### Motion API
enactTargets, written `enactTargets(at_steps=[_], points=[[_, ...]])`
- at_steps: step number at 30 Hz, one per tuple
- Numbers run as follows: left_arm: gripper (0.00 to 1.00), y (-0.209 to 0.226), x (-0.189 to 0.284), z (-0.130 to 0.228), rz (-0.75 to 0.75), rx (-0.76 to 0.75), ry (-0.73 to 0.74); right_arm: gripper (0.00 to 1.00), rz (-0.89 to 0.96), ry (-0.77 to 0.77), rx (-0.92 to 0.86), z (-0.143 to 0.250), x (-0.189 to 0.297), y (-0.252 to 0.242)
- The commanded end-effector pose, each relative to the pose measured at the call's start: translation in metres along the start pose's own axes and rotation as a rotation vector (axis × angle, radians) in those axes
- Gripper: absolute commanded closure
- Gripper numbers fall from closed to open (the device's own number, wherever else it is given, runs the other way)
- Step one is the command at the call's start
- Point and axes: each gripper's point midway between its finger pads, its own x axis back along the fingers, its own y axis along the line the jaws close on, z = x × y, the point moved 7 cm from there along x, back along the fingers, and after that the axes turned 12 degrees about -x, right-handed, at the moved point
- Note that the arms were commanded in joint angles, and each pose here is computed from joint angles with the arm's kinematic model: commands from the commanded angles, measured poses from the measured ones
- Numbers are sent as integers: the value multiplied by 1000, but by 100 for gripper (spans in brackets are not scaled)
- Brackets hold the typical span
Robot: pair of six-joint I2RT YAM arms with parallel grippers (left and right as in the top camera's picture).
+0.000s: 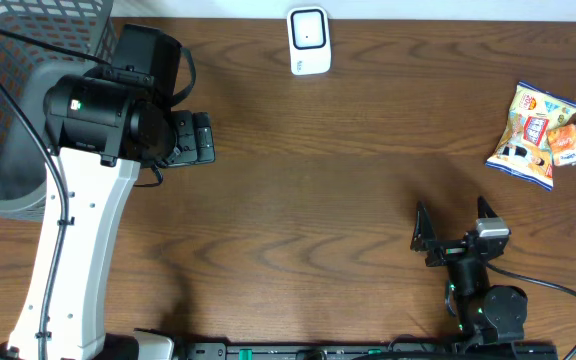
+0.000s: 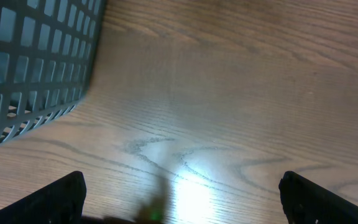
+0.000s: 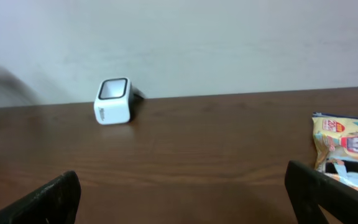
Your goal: Scan the item barcode
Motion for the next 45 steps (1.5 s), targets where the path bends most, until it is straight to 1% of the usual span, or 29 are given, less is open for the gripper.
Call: enactTargets(at_steps=[1, 3, 10, 15, 35, 40, 45], points=[[2, 0, -1, 1, -6, 4, 7, 1, 32, 24, 8, 6, 0, -5], [2, 0, -1, 1, -6, 4, 7, 1, 49, 52, 8, 11, 0, -8], [2, 0, -1, 1, -6, 3, 7, 1, 52, 60, 14, 12, 0, -8], [2, 0, -1, 1, -6, 4, 7, 1, 50, 64, 94, 12, 0, -8], [2, 0, -1, 1, -6, 3, 7, 1, 52, 63, 89, 12, 0, -9], [2, 0, -1, 1, -6, 3, 7, 1, 76, 55, 50, 11, 0, -12], [2, 0, -1, 1, -6, 3, 7, 1, 70, 58, 52, 11, 0, -11]])
